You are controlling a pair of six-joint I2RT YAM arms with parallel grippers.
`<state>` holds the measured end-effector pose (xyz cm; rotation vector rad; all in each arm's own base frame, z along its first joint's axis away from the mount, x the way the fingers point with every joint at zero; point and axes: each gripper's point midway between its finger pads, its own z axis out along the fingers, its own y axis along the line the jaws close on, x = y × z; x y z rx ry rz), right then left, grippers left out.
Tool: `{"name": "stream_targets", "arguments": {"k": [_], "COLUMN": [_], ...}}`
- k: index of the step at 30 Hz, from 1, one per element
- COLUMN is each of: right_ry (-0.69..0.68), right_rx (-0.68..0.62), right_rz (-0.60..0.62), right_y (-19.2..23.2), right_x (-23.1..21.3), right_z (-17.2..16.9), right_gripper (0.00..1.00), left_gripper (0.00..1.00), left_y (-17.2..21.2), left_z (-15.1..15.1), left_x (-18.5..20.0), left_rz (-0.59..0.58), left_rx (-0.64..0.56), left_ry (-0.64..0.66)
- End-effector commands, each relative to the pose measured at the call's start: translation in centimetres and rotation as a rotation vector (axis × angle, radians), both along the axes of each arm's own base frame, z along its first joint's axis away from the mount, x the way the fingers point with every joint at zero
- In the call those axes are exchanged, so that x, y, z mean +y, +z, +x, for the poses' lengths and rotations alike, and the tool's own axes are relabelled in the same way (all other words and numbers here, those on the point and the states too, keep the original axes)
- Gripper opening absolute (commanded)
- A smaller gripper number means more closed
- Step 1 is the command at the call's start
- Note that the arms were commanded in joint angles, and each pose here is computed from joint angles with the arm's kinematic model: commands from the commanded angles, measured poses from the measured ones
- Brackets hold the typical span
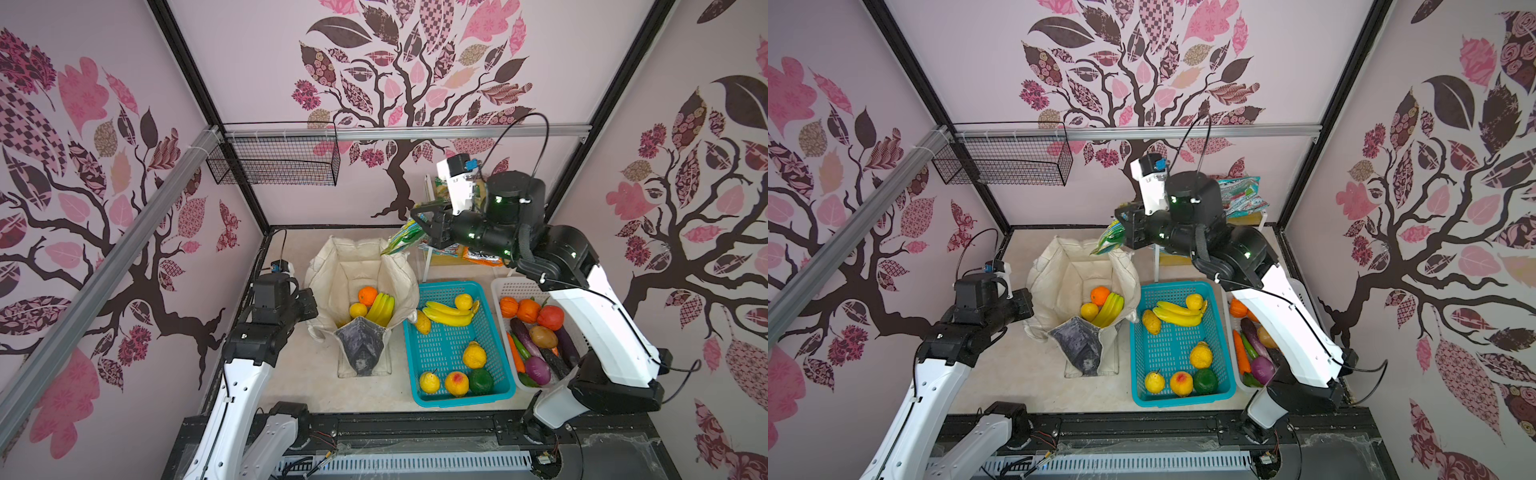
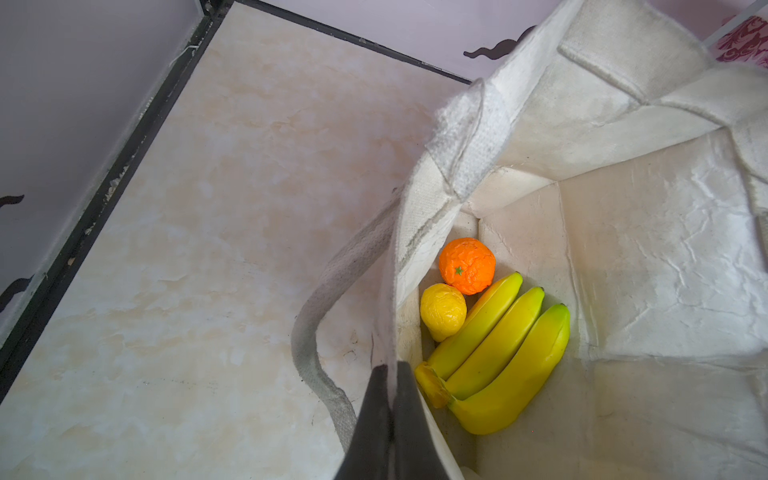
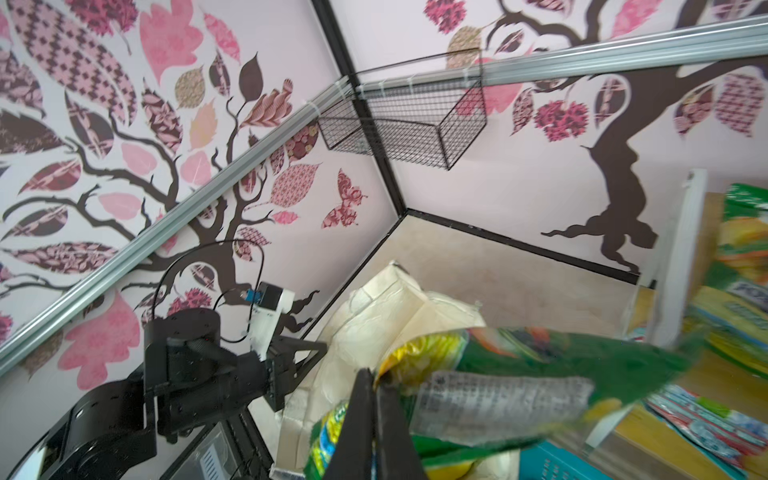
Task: Place the food into the grocery bag and tie it
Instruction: 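Carry the candy packet with the right gripper over the tote bag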
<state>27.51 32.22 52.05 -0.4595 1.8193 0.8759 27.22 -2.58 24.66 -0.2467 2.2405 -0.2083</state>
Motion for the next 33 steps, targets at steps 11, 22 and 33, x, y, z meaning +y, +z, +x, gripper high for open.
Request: {"name": "stream_targets", "arguments": {"k": [11, 22, 33], "right_ry": [0.135, 0.128, 0.076], "right_rx": [0.105, 0.212, 0.238], "right_rz": [-0.062, -0.128, -0.191], "right_y": [-7.4, -16.5, -22.5], "right_x": [10.9, 15.5, 18.1], "right_z": [1.0, 3.9, 6.8], "right_gripper": [0.00, 0.00, 0.00], "left_gripper": [0.00, 0.00, 0.00], "left_y": [-1.0, -1.3, -1.0], "left_z": [0.2, 0.3, 0.2], "left_x": [-0.4, -0.6, -0.7], "left_rz": [-0.011, -0.016, -0.025], "left_rx": [0.018, 0.027, 0.016], "left_ry": [-0.022, -0.029, -0.035]}}
